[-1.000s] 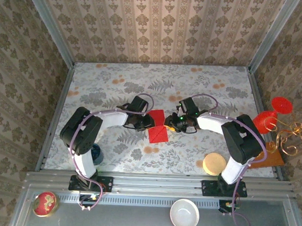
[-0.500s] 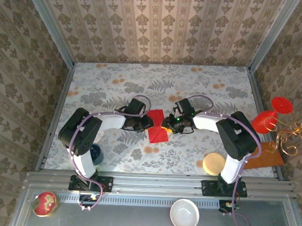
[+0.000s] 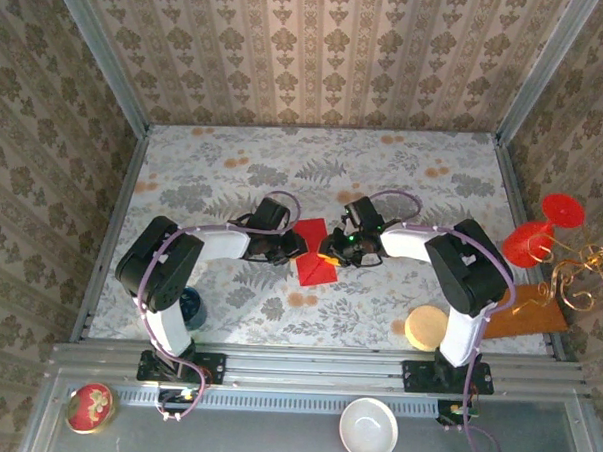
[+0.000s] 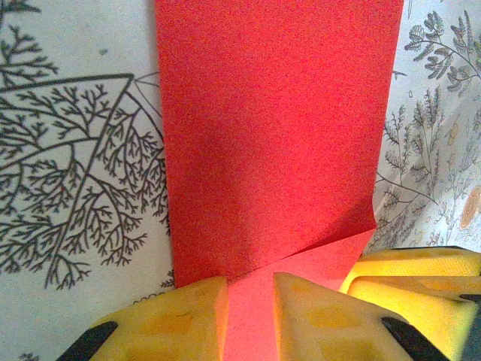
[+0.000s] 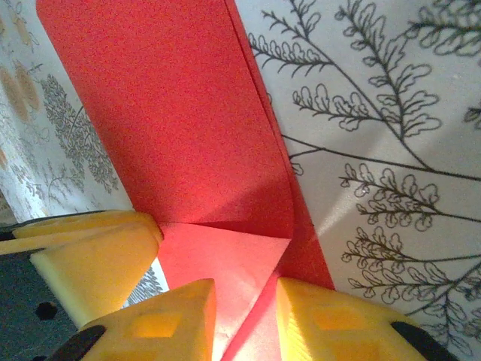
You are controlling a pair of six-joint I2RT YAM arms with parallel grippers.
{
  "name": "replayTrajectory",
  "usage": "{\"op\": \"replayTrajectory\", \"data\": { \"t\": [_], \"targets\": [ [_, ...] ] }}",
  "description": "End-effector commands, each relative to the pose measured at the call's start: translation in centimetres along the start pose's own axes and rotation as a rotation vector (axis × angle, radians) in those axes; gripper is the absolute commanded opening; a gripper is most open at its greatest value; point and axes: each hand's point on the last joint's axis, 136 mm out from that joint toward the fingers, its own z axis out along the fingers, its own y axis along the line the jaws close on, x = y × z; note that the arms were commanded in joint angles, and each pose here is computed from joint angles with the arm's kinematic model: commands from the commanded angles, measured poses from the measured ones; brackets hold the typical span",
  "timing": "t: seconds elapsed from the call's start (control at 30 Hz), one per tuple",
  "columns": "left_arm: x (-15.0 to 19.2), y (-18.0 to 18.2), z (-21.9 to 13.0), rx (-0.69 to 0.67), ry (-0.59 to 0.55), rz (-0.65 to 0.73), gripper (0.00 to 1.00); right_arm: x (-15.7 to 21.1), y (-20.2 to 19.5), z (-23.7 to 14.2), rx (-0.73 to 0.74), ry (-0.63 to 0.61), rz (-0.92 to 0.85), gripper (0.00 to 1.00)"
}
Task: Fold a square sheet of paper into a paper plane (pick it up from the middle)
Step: Fold the triangle a second time at the center of the table, then turn over the paper at the center of the table.
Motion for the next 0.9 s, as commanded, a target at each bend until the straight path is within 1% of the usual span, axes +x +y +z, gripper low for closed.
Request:
{"op": "replayTrajectory", "data": {
  "t": [0.0,0.17,0.4,0.47,0.53,0.67,0.73,0.87],
  "targets": [
    [1.0,1.8,0.0,-0.046,0.03,-0.044,0.24,0.2,1.1,0.6,-0.048,0.02,0.006,0.27],
    [0.7,1.3,-0.3,-0.032,0.021,-0.045,0.24,0.2,1.8,0.6,-0.101,0.019,0.002,0.22],
    [0.1,0.1,-1.3,0.0,-0.003,-0.042,0.24,0.6,1.5,0.9,-0.121,0.018,0.0,0.19],
    [-0.2,-0.2,-1.7,0.012,-0.014,-0.045,0.24,0.6,1.5,1.0,-0.124,0.015,-0.007,0.16],
    [-0.6,-0.5,-2.3,0.028,-0.035,-0.052,0.26,0.6,1.5,1.1,-0.127,0.01,-0.016,0.11],
    [-1.5,-0.4,-4.0,0.066,-0.093,-0.086,0.32,-0.1,2.4,0.6,-0.151,-0.031,-0.07,0.04],
    [-1.8,-0.1,-5.1,0.078,-0.122,-0.101,0.36,-0.7,3.6,-0.3,-0.178,-0.066,-0.113,0.03],
    [-2.0,-0.2,-7.5,0.132,-0.178,-0.109,0.49,-1.7,6.8,-3.1,-0.257,-0.148,-0.231,0.03]
  ]
}}
